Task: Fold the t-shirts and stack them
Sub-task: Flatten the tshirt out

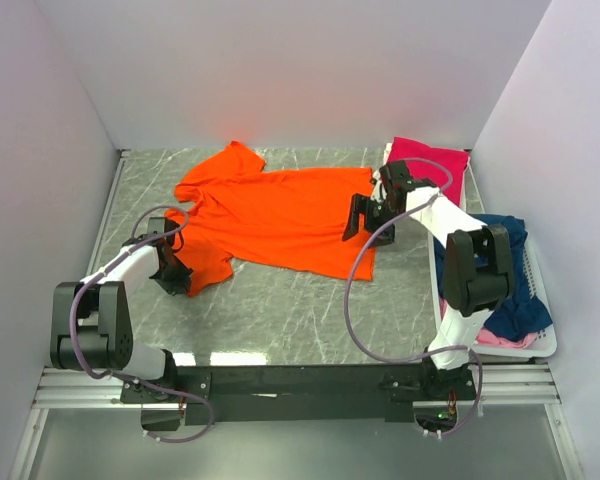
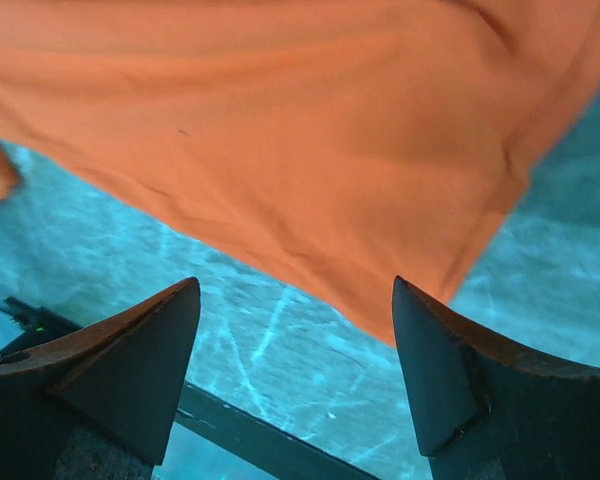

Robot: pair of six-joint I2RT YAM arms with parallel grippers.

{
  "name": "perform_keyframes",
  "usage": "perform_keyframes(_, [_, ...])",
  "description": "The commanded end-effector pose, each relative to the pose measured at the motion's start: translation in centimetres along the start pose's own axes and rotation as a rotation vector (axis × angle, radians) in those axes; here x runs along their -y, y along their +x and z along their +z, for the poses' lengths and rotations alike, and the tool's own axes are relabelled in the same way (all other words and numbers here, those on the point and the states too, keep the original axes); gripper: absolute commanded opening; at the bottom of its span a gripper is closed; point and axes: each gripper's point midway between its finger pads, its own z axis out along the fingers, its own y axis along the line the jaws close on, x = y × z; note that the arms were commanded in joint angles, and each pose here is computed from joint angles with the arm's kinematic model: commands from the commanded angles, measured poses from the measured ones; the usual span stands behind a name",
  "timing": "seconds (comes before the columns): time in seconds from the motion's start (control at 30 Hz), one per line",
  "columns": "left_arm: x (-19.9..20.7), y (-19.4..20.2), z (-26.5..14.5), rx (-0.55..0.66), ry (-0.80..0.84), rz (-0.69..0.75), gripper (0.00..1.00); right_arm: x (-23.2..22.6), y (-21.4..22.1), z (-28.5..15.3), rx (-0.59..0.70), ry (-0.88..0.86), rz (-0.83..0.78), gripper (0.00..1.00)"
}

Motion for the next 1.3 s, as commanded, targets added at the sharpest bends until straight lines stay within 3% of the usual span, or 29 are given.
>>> perform_keyframes(0.0, [1.1,-0.3,0.2,0.004,0.036,0.015,0.01,1.7,1.7,-0.8,0.012,0.077,0.003,0.84])
perform_keyframes(0.27, [0.9,0.5,0.6,-0.015,0.054,0.026,0.01,5.4,6.9,0.3,-0.060,0.193,0.080,0.79])
perform_keyframes(0.57, [1.3,0.0,0.5,-0.008,0.061,0.060,0.01,5.8,6.8,2.2,-0.081,0.190,0.129,0.72])
perform_keyframes(0.97, [1.6,0.8,1.1,-0.034,0.090,0.044,0.01,7.3,8.9,2.5,-0.143,0.255,0.142,0.46])
perform_keyframes(1.27, [2.4,-0.3,0.4,-0.008,0.105,0.050,0.01,6.8,9.1,2.5,-0.163,0.233,0.139,0.16])
